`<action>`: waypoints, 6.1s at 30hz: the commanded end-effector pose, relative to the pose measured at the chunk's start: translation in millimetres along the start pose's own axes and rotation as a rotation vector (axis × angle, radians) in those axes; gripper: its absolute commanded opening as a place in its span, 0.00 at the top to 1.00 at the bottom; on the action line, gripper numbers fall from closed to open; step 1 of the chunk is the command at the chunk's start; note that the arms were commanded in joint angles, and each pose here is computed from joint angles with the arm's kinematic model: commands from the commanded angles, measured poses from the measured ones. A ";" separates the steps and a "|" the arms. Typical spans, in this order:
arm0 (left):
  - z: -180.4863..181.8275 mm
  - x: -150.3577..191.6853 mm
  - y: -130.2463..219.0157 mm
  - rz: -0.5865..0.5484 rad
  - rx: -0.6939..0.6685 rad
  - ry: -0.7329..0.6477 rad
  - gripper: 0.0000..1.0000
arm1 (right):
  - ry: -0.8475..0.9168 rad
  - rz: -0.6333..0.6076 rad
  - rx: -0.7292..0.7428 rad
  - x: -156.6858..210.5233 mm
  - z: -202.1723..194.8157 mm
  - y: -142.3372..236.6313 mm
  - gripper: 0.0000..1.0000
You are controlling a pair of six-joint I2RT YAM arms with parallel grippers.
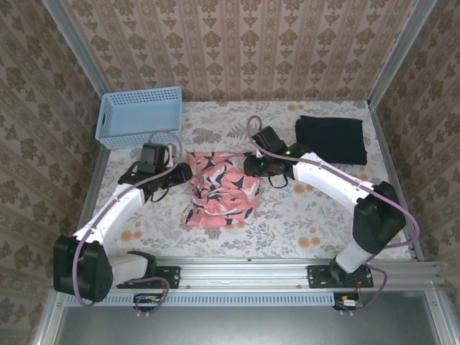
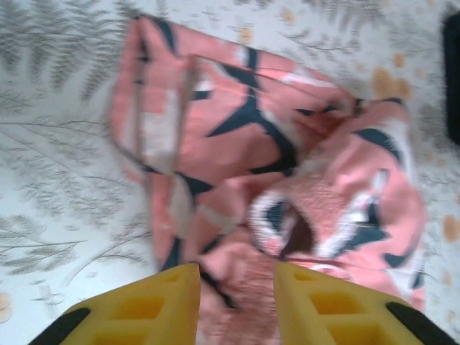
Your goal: Fold and stack the mixed laundry pile
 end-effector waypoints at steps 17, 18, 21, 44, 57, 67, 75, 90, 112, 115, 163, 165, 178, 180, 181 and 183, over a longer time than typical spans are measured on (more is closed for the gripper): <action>44.1 93.1 -94.9 0.232 -0.137 0.084 1.00 | -0.217 0.129 -0.003 8.2 -32.8 -126.7 0.89; 45.6 93.4 -97.0 0.237 -0.143 0.082 1.00 | -0.219 0.136 0.002 11.4 -34.1 -126.0 0.89; 33.9 83.8 -102.5 0.237 -0.122 0.032 1.00 | -0.218 0.142 0.032 18.4 -38.4 -115.9 0.89; -117.0 -59.5 -124.8 0.212 0.190 -0.306 0.50 | 0.049 -0.025 0.014 18.7 -50.5 30.5 0.47; -63.7 63.1 -86.8 0.313 0.237 -0.128 0.85 | 0.205 0.081 -0.018 -32.4 -64.3 -72.5 0.43; -0.5 68.7 -154.4 0.316 -0.026 -0.050 0.93 | -0.044 0.040 -0.035 -47.5 -98.4 -71.8 0.89; 19.6 74.0 -161.8 0.381 -0.106 -0.073 0.94 | -0.301 0.019 0.049 -36.1 -157.6 -77.6 0.86; -63.6 26.4 -108.6 0.342 0.011 -0.216 0.65 | -0.181 -0.037 -0.039 -47.3 -145.6 -52.2 0.48; -47.3 -26.7 -224.7 0.291 0.289 0.058 1.00 | -0.502 -0.046 -0.279 -9.6 -122.6 -131.1 1.00; -30.6 -25.3 -231.1 0.291 0.260 0.093 1.00 | -0.526 -0.009 -0.280 -1.6 -127.0 -147.9 1.00; -42.6 124.8 -91.2 0.498 0.166 0.017 0.79 | -0.515 0.198 -0.218 142.5 -71.8 -26.3 0.98; -53.7 102.4 -75.9 0.441 0.145 -0.048 0.63 | -0.473 0.129 -0.215 121.1 -70.8 -3.7 0.89; -80.1 -66.2 -122.1 0.101 0.202 -0.087 0.54 | -0.390 -0.028 -0.261 10.8 -77.6 -25.2 0.87; -88.0 -76.8 -141.7 0.116 0.214 -0.112 0.54 | -0.388 -0.007 -0.265 12.9 -72.5 -37.8 0.90; -90.8 -80.0 -152.9 0.126 0.211 -0.121 0.55 | -0.389 0.006 -0.275 15.4 -69.5 -43.0 0.91; -92.6 -83.0 -174.2 0.156 0.213 -0.138 0.57 | -0.393 0.026 -0.289 22.4 -63.5 -50.9 0.92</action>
Point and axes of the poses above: each hand's point on the last joint's axis, 136 mm out from that joint toward the fingers, its own y axis back along the fingers, its own z axis along the line the jaws close on, x = y × z, the point moved 7 cm from there along y, back along the fingers, and after that the axes turned 13 degrees about y, right-handed, at the moved point
